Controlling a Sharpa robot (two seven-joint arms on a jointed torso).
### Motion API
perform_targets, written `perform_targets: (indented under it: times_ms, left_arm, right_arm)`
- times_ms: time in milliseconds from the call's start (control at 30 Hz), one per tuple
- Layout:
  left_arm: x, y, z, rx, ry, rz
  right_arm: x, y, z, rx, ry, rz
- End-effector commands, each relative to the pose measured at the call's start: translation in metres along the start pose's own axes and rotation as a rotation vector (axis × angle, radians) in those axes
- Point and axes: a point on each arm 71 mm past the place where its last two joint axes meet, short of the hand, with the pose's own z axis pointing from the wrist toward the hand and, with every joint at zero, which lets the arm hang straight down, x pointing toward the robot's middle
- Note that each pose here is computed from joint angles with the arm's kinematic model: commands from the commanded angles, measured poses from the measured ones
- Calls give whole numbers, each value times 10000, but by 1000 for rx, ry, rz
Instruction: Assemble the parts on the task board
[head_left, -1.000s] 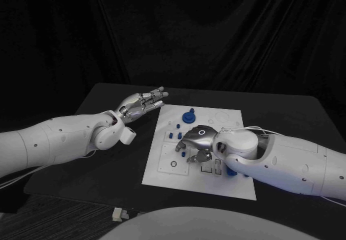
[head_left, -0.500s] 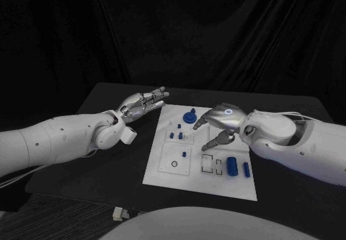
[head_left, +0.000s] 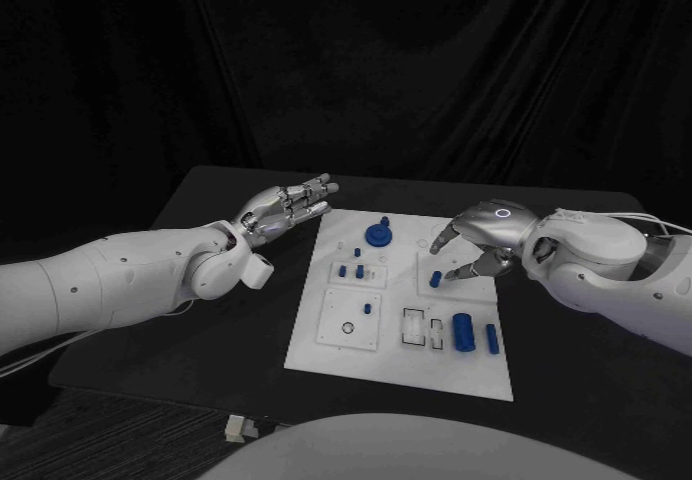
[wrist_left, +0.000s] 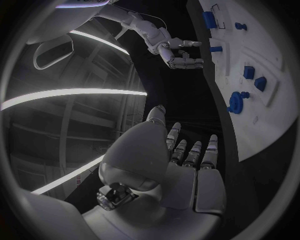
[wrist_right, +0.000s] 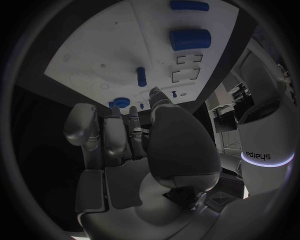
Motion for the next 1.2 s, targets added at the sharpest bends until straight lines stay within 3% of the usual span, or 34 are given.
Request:
perform_targets:
  times_ms: [33,400,1200]
  left_arm:
    - [11,-103,2,150,-5,-4]
    - [16,-95,7,147,-4,-5]
    - [8,-71,-13,135,-5,-8]
  right_arm:
    - [115,-35,-10,37,68,36]
    - [287,18,21,10,83,60]
    - [389,153,184,-34,77,71]
